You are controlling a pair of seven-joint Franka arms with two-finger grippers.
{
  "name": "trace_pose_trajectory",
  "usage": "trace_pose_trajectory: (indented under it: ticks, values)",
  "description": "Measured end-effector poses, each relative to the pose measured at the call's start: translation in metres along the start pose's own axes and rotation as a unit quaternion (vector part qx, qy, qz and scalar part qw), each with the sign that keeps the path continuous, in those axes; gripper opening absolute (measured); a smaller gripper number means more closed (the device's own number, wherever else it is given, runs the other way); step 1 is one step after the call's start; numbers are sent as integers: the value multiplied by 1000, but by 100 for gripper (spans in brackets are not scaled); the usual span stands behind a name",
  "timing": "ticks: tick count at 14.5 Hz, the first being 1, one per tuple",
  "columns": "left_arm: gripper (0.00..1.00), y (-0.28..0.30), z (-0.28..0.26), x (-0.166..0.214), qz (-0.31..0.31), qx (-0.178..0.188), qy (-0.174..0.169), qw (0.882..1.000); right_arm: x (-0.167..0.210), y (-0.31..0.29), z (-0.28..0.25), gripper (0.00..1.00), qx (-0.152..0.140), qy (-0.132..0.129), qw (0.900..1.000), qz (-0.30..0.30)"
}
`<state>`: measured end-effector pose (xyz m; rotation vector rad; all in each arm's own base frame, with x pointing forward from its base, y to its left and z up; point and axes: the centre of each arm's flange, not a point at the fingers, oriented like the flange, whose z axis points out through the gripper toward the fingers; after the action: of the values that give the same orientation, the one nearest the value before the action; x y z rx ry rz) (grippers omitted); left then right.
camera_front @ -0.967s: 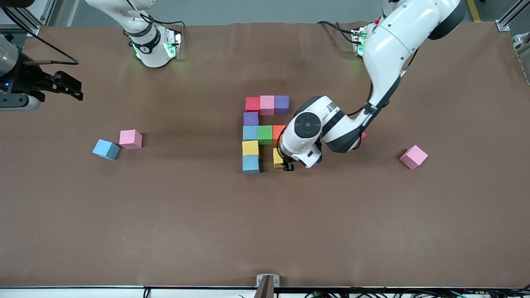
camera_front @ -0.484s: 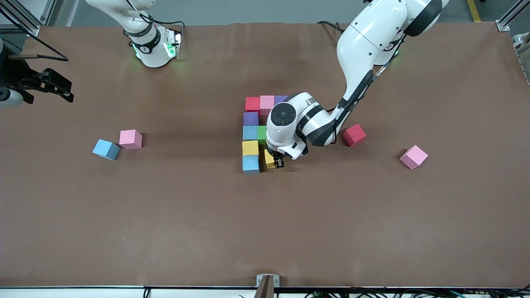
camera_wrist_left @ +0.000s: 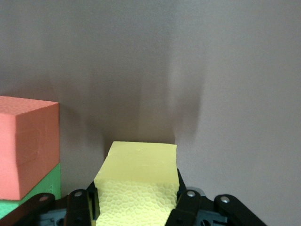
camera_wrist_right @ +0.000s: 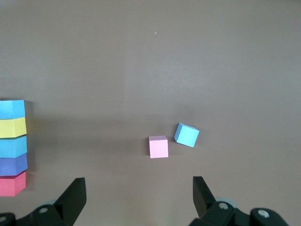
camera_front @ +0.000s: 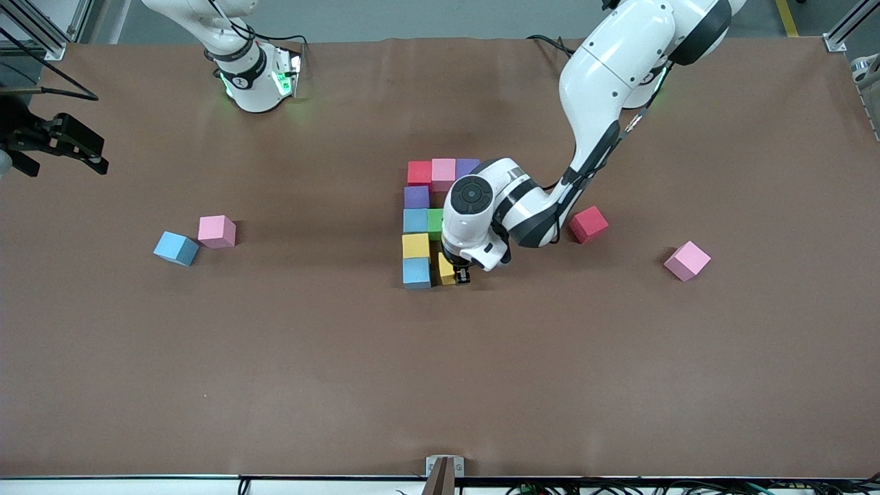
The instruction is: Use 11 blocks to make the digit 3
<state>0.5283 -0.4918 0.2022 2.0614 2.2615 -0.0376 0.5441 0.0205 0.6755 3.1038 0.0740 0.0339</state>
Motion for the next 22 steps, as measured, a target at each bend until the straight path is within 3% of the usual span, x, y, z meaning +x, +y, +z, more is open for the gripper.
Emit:
trace_pose_trajectory:
  ticks: [10,22]
  values:
    - [56,6,1,-5,39,17,-27,999,1,0,-2,100,0,3,1000,0]
    - [56,15,4,-9,28,21,-40,999,1,0,-3,100,0,4,1000,0]
